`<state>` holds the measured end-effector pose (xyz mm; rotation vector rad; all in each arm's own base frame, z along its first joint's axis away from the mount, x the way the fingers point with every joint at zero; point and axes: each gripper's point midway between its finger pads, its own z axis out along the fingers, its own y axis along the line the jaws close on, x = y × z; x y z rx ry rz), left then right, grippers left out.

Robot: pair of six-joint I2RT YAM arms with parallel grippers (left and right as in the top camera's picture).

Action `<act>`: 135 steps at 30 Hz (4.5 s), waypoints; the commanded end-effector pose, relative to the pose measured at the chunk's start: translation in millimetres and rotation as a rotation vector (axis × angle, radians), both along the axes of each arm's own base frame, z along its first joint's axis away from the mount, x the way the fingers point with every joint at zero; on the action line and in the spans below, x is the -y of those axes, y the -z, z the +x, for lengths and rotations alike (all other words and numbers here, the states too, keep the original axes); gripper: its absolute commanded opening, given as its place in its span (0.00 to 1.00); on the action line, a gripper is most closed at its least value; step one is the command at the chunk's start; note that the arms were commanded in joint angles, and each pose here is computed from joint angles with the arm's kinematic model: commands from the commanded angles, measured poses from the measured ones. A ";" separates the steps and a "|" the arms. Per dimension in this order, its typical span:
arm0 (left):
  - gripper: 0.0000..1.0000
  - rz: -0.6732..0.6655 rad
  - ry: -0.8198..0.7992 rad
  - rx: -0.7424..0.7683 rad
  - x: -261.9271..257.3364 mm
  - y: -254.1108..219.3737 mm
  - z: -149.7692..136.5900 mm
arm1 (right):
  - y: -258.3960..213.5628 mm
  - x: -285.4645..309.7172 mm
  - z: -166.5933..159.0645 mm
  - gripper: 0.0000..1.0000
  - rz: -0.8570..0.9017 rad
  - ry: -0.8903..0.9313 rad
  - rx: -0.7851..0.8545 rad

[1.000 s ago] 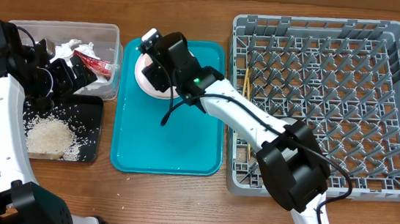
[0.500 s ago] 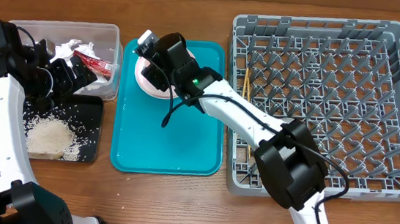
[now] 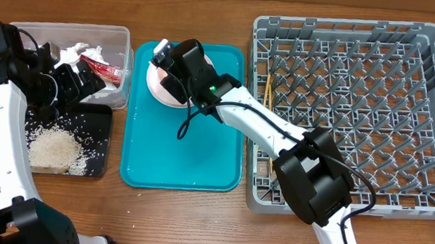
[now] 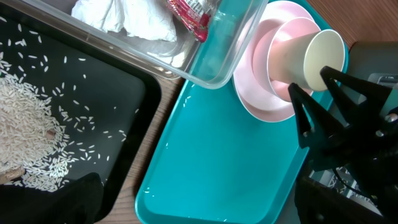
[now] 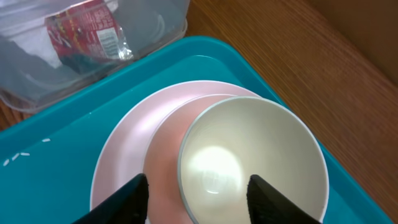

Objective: Sort waste into correct bins and load items into the dishwasher
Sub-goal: 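Move the right gripper to the white paper cup and grasp it, then carry the paper cup with the right gripper and place it in the rack's back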

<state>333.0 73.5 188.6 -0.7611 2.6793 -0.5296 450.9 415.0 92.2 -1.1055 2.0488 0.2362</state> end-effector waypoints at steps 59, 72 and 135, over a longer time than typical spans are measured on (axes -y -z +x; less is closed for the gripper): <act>1.00 0.021 0.016 0.040 1.0 -12.5 2.7 | -209.2 244.2 44.6 0.04 1.064 0.025 -0.744; 1.00 0.021 0.016 0.040 1.0 -12.6 2.7 | -95.4 250.9 75.9 0.04 1.104 0.122 -0.991; 1.00 0.021 0.017 0.040 1.3 -12.6 2.8 | -35.2 363.4 72.5 0.29 1.016 0.655 -0.997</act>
